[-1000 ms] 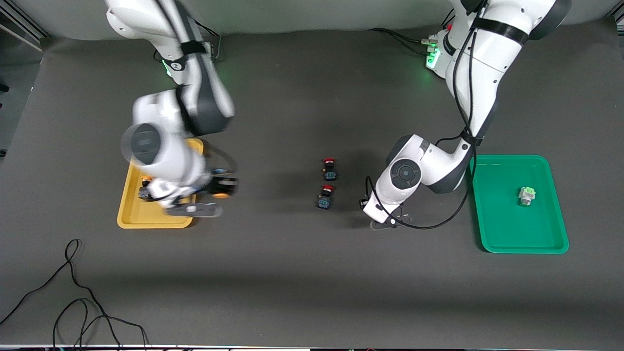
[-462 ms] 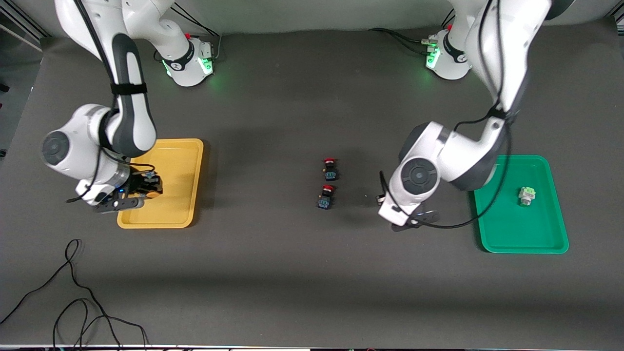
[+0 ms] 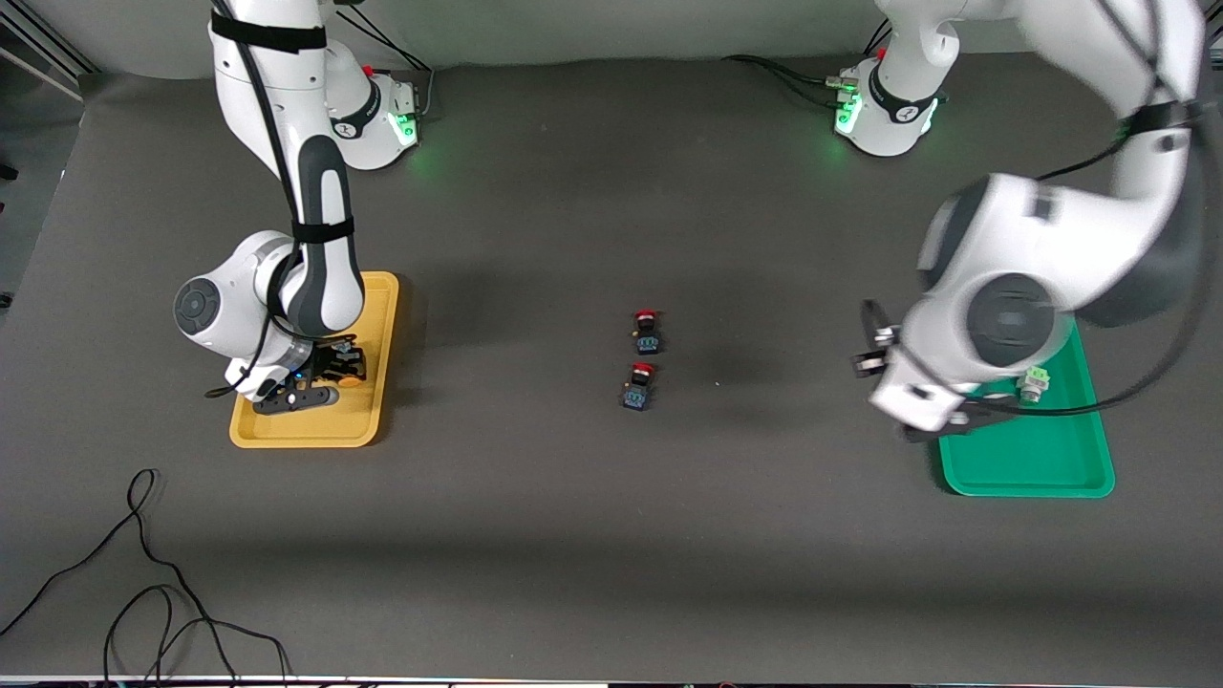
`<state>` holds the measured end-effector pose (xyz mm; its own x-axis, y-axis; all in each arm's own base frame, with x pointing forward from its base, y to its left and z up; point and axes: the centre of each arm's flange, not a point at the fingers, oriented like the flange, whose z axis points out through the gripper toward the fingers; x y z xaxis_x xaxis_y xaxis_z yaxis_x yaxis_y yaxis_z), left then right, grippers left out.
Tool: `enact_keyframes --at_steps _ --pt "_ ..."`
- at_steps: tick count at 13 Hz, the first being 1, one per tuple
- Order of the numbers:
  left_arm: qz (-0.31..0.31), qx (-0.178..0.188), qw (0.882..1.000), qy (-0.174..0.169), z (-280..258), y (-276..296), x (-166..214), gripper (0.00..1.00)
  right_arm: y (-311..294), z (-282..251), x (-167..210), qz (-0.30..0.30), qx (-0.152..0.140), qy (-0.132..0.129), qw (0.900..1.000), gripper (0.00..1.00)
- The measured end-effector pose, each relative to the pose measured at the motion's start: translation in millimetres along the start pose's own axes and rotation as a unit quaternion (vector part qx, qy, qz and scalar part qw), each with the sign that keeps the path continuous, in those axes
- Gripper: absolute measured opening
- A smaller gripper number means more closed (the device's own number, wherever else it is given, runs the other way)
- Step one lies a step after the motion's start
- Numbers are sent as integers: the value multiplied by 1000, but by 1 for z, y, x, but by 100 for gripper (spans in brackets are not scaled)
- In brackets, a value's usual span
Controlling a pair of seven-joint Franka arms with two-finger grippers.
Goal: Place green and yellow buttons in trays
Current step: 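Place the orange button in the yellow tray while the left places green in green tray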
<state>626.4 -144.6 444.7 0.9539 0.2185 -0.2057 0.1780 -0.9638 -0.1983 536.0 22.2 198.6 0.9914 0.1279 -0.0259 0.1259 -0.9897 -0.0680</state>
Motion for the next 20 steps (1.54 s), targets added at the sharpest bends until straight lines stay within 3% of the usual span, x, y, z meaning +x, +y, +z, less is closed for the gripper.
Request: enact_keyframes --at_steps 3,5,7,9,12,15,20 --pt "28 -13 999 -16 21 -79 31 41 4 -14 8 2 9 2 1000 77" --pt "40 -23 999 -9 49 -104 44 41 11 -44 18 -6 5 -3 1000 97" --pt "56 -34 998 11 86 -114 50 41 5 -95 34 -6 -3 -28 1000 100" --pt "64 -43 996 34 123 -119 51 41 -11 -156 48 -12 8 -53 998 100" --pt "75 -62 992 79 182 -130 49 41 -21 -235 58 -27 11 -67 997 100" --pt "83 -80 987 111 246 -160 40 41 -29 -277 56 -37 12 -82 996 100" --pt "89 -86 985 118 290 -168 38 41 -37 -319 54 -32 -17 -90 995 100"
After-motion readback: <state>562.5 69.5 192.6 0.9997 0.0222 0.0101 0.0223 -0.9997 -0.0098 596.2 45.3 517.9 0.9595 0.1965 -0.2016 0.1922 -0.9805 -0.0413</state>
